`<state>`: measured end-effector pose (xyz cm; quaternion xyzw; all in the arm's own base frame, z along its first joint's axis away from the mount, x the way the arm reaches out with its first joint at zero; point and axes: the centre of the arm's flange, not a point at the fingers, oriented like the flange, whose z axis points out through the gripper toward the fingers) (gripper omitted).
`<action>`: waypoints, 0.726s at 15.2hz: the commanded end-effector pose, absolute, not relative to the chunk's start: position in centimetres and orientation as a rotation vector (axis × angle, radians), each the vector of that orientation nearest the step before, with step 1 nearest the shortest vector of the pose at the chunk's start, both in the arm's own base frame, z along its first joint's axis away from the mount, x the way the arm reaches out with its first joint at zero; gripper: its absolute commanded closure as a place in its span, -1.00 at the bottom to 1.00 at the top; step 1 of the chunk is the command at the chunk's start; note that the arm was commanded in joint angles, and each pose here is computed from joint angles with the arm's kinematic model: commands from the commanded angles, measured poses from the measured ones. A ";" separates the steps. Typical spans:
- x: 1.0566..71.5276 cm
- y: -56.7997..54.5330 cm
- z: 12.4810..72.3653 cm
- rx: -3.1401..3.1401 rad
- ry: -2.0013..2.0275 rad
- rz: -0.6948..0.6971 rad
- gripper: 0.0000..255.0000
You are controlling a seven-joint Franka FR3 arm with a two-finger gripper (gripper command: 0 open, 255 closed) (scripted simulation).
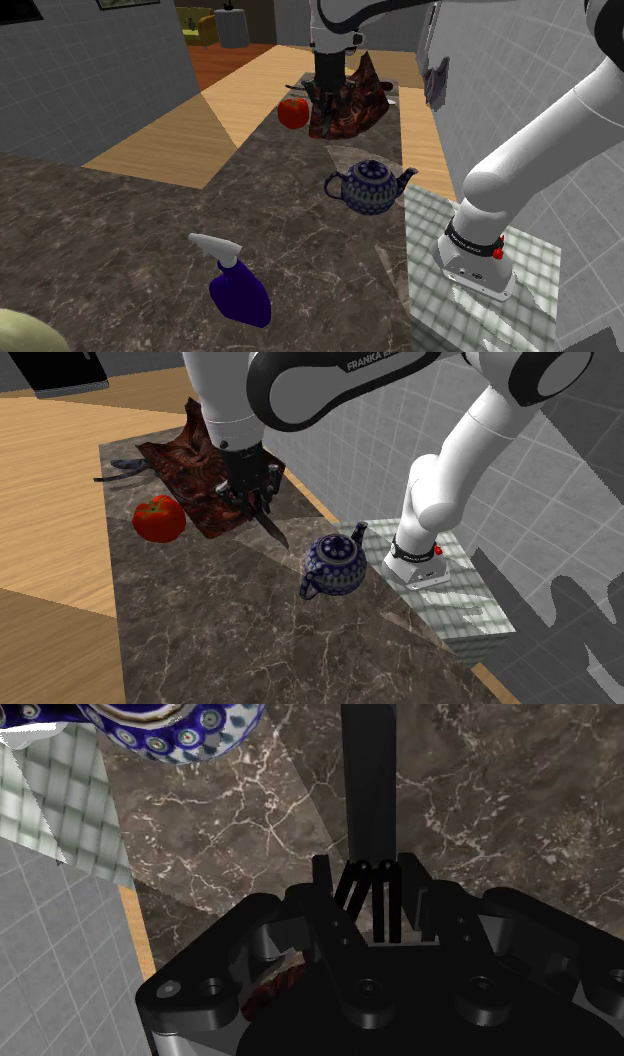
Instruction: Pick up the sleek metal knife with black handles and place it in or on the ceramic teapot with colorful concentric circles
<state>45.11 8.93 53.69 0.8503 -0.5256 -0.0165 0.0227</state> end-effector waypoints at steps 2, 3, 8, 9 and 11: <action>45.0 9.0 55.4 2.633 -1.628 -0.052 1.00; 45.0 9.0 55.4 2.633 -1.628 -0.052 1.00; 38.7 10.7 55.7 2.633 -1.628 -0.052 1.00; 37.4 11.1 55.8 2.633 -1.628 -0.052 1.00; 34.9 11.8 55.9 2.633 -1.628 -0.052 1.00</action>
